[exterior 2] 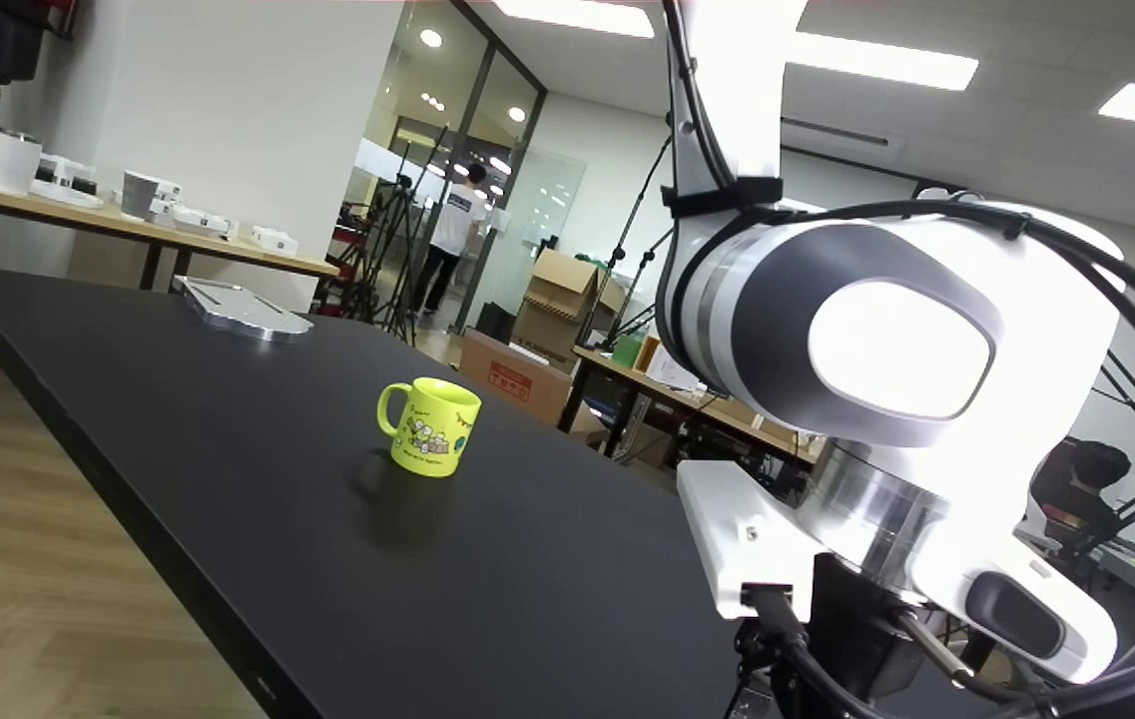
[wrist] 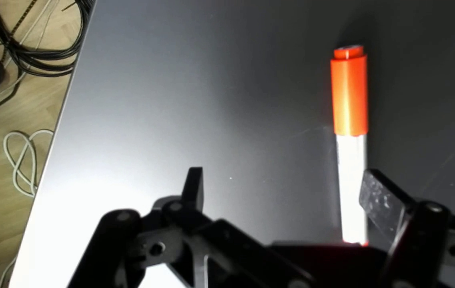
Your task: Put the marker in the cup
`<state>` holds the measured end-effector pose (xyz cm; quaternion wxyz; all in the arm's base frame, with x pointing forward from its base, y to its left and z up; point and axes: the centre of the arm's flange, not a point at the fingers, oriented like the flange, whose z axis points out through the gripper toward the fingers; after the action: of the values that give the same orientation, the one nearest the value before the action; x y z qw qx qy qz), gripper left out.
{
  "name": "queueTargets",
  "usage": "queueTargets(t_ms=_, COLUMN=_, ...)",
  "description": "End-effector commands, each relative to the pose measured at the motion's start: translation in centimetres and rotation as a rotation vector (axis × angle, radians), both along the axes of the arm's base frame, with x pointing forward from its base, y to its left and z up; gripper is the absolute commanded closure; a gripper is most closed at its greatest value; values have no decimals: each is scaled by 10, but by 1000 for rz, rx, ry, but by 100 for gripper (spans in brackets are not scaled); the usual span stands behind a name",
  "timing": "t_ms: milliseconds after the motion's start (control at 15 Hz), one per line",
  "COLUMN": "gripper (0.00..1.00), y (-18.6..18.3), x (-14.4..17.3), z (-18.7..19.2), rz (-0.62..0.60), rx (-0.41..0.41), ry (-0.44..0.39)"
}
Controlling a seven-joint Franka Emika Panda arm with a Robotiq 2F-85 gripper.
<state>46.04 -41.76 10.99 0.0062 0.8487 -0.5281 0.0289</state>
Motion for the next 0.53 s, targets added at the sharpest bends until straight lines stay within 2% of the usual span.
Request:
queueTargets(t_ms=0, gripper=0, y=-2, x=8, z=-1, rz=-43, rx=26, ry=-3)
queueTargets(t_ms=200, gripper=0, y=-5, x=10, z=-1, rz=66, rx=33, ry=11)
queueTargets(t_ms=467, gripper=0, y=-5, x=14, z=-1, rz=152, rx=53, ry=-14)
